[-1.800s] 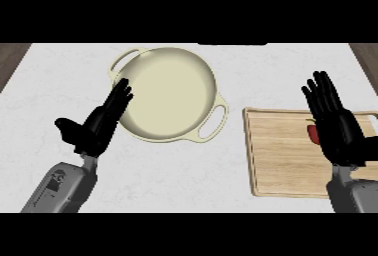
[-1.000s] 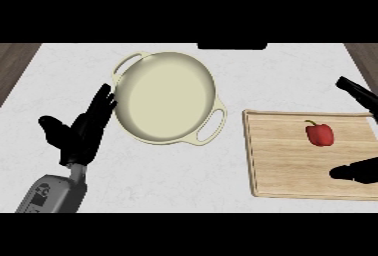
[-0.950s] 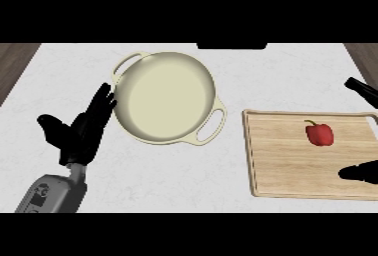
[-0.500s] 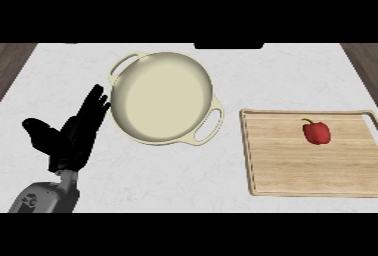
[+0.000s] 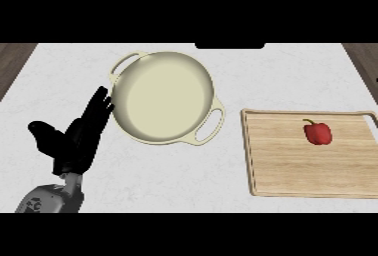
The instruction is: Pick the bell pepper from the tray and place it in the pot
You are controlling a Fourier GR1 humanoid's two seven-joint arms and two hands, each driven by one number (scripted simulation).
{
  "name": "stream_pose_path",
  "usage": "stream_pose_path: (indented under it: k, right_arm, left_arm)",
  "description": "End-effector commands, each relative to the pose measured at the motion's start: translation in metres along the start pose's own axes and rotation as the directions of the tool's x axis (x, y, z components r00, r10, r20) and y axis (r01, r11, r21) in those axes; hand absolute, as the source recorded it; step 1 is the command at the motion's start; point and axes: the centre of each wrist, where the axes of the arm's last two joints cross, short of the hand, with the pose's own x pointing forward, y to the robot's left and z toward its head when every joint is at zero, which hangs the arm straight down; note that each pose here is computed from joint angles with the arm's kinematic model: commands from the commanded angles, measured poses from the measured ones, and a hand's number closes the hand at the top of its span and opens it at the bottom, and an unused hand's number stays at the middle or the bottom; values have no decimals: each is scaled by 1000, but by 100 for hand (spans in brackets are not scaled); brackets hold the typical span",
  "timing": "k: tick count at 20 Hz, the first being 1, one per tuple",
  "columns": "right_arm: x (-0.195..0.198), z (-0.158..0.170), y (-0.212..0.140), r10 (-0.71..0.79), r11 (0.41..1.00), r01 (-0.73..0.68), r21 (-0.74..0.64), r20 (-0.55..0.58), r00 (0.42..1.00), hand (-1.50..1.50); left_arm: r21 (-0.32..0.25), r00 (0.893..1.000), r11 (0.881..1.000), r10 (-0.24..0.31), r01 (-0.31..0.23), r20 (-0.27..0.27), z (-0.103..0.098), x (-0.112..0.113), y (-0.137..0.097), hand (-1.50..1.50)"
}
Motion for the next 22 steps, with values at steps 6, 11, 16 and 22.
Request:
stream_pose_path:
  k: [6,11,16,22]
  right_arm:
    - [7,-26,16,15,995,-1,98,-139,990,-150]
    - [-12,-33,33,90,982,-53,182,-203,975,-150]
    - [-4,-54,64,137,979,-96,182,-230,963,-150]
    - [8,-49,81,63,993,-38,116,-222,973,-150]
  left_arm:
    - [7,1000,1000,2,-2,4,-9,11,2,0]
    - [-3,1000,1000,0,0,8,5,26,4,0]
    - [-15,1000,1000,24,-24,4,-4,-2,2,0]
    - [0,1000,1000,5,-5,-1,-1,-2,3,0]
